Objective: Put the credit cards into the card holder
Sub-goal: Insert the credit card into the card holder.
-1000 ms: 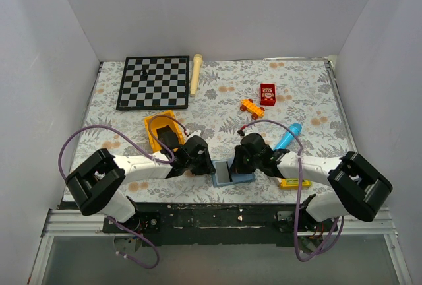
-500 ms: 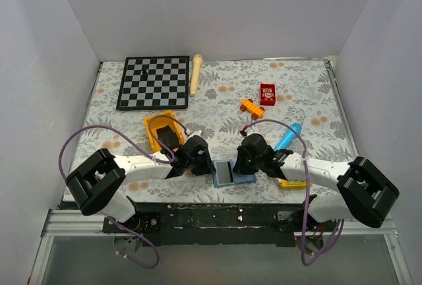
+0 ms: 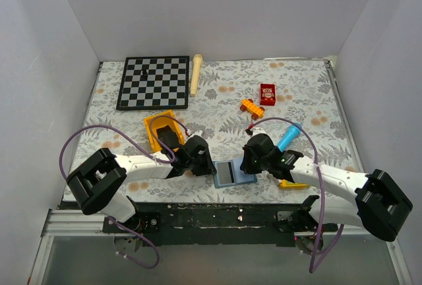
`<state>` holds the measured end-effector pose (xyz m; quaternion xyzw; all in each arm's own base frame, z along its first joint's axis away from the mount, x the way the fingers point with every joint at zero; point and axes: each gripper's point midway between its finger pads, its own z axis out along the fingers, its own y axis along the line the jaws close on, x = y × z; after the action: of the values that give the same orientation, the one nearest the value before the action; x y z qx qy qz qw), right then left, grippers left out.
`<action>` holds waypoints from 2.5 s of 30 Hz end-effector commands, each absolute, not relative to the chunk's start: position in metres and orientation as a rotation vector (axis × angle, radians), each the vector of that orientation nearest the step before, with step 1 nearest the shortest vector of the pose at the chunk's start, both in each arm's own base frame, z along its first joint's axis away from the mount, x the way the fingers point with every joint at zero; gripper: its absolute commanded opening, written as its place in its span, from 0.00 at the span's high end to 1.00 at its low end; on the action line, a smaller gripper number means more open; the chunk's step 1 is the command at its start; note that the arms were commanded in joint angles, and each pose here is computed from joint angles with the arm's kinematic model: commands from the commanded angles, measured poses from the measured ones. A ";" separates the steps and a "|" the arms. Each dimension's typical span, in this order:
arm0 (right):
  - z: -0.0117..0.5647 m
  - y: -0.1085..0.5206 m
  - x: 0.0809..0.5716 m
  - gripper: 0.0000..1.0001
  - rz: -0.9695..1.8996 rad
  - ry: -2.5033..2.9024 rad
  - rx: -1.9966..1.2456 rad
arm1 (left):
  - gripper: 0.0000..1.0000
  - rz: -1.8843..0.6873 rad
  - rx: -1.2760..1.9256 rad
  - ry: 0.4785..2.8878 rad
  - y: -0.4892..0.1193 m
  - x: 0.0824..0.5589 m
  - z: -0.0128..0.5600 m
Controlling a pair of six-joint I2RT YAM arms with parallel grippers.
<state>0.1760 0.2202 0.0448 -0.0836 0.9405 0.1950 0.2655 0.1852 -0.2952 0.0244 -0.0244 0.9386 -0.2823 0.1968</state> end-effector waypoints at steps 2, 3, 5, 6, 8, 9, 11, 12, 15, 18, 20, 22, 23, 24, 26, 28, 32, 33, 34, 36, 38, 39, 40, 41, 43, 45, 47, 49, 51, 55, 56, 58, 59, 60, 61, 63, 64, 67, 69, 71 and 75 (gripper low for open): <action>0.078 0.259 0.183 0.99 0.758 2.401 -0.330 | 0.87 -0.819 -0.041 2.609 -0.302 0.186 0.033; 0.079 0.263 0.182 0.99 0.778 2.401 -0.343 | 0.87 -0.816 -0.042 2.614 -0.301 0.186 0.031; 0.077 0.270 0.179 0.99 0.817 2.414 -0.368 | 0.87 -0.820 -0.041 2.612 -0.302 0.186 0.032; 0.075 0.273 0.178 0.99 0.832 2.425 -0.380 | 0.87 -0.823 -0.041 2.609 -0.302 0.187 0.033; 0.070 0.277 0.174 0.99 0.855 2.446 -0.392 | 0.87 -0.820 -0.042 2.610 -0.302 0.187 0.033; 0.068 0.279 0.174 0.99 0.865 2.454 -0.390 | 0.87 -0.819 -0.042 2.611 -0.302 0.187 0.033; 0.066 0.283 0.175 0.99 0.876 2.454 -0.381 | 0.87 -0.819 -0.040 2.611 -0.302 0.186 0.033; 0.063 0.282 0.175 0.99 0.865 2.467 -0.375 | 0.87 -0.819 -0.042 2.611 -0.301 0.186 0.033; 0.053 0.274 0.175 0.99 0.780 2.517 -0.344 | 0.87 -0.811 -0.046 2.615 -0.300 0.186 0.031; 0.050 0.268 0.177 0.99 0.707 2.530 -0.342 | 0.88 -0.810 -0.044 2.615 -0.299 0.185 0.031; 0.049 0.265 0.176 0.99 0.670 2.535 -0.347 | 0.88 -0.809 -0.045 2.614 -0.299 0.186 0.030; 0.049 0.262 0.176 0.99 0.635 2.543 -0.350 | 0.88 -0.813 -0.044 2.614 -0.300 0.185 0.030; 0.049 0.262 0.177 0.99 0.621 2.545 -0.352 | 0.88 -0.812 -0.046 2.614 -0.300 0.186 0.030; 0.048 0.260 0.177 0.99 0.608 2.546 -0.352 | 0.88 -0.814 -0.045 2.615 -0.300 0.186 0.030; 0.047 0.258 0.178 0.99 0.580 2.552 -0.345 | 0.89 -0.814 -0.044 2.613 -0.300 0.186 0.030; 0.045 0.257 0.177 0.99 0.554 2.565 -0.345 | 0.89 -0.814 -0.042 2.617 -0.300 0.185 0.030; 0.039 0.254 0.176 0.99 0.506 2.593 -0.348 | 0.91 -0.810 -0.043 2.617 -0.299 0.185 0.030; 0.037 0.254 0.175 0.99 0.496 2.601 -0.352 | 0.91 -0.808 -0.043 2.620 -0.299 0.185 0.029; 0.036 0.253 0.176 0.99 0.485 2.605 -0.349 | 0.91 -0.808 -0.042 2.618 -0.299 0.185 0.029; 0.033 0.253 0.174 0.99 0.471 2.617 -0.359 | 0.92 -0.812 -0.044 2.614 -0.299 0.186 0.031; 0.032 0.254 0.172 0.99 0.462 2.624 -0.368 | 0.93 -0.806 -0.045 2.615 -0.298 0.185 0.030; 0.031 0.254 0.172 0.99 0.456 2.627 -0.370 | 0.94 -0.806 -0.045 2.615 -0.298 0.186 0.030; 0.030 0.255 0.172 0.99 0.460 2.627 -0.375 | 0.95 -0.807 -0.045 2.613 -0.299 0.186 0.030; 0.030 0.257 0.171 0.99 0.465 2.626 -0.381 | 0.96 -0.806 -0.045 2.617 -0.298 0.185 0.029; 0.029 0.261 0.169 0.99 0.496 2.622 -0.391 | 0.99 -0.808 -0.044 2.618 -0.299 0.185 0.029; 0.029 0.267 0.168 0.99 0.541 2.620 -0.396 | 1.00 -0.806 -0.044 2.619 -0.299 0.185 0.029; 0.027 0.271 0.165 0.99 0.575 2.622 -0.396 | 1.00 -0.809 -0.043 2.621 -0.299 0.185 0.029; 0.026 0.274 0.164 0.99 0.600 2.622 -0.387 | 1.00 -0.809 -0.043 2.621 -0.299 0.185 0.029; 0.025 0.277 0.162 0.99 0.631 2.616 -0.391 | 1.00 -0.810 -0.040 2.619 -0.300 0.185 0.029; 0.026 0.282 0.161 0.99 0.689 2.590 -0.410 | 1.00 -0.810 -0.040 2.621 -0.300 0.185 0.029; 0.028 0.284 0.161 0.99 0.703 2.580 -0.413 | 1.00 -0.811 -0.040 2.620 -0.300 0.185 0.030; 0.032 0.287 0.161 0.99 0.731 2.561 -0.422 | 1.00 -0.806 -0.043 2.623 -0.299 0.185 0.028; 0.036 0.289 0.161 0.99 0.747 2.543 -0.431 | 1.00 -0.809 -0.043 2.621 -0.299 0.185 0.029; 0.041 0.289 0.162 0.99 0.755 2.525 -0.439 | 1.00 -0.802 -0.044 2.623 -0.298 0.184 0.028; 0.046 0.290 0.163 0.99 0.765 2.506 -0.448 | 1.00 -0.801 -0.044 2.621 -0.298 0.185 0.029; 0.064 0.298 0.164 0.99 0.838 2.435 -0.479 | 1.00 -0.800 -0.047 2.616 -0.297 0.185 0.030; 0.072 0.297 0.165 0.99 0.841 2.410 -0.477 | 1.00 -0.795 -0.047 2.617 -0.297 0.185 0.030; 0.085 0.283 0.174 0.99 0.774 2.364 -0.425 | 1.00 -0.786 -0.047 2.615 -0.297 0.187 0.032; 0.091 0.274 0.177 0.95 0.736 2.345 -0.396 | 0.98 -0.789 -0.027 2.604 -0.297 0.188 0.038; 0.095 0.267 0.180 0.88 0.705 2.329 -0.383 | 0.94 -0.765 -0.026 2.570 -0.294 0.194 0.045; 0.101 0.253 0.184 0.78 0.644 2.319 -0.347 | 0.83 -0.750 -0.008 2.516 -0.292 0.201 0.066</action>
<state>0.1754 0.2701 0.0982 -0.1466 0.8901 0.2850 0.3241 0.1851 -0.2894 0.0285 -0.0130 0.9410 -0.2703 0.2034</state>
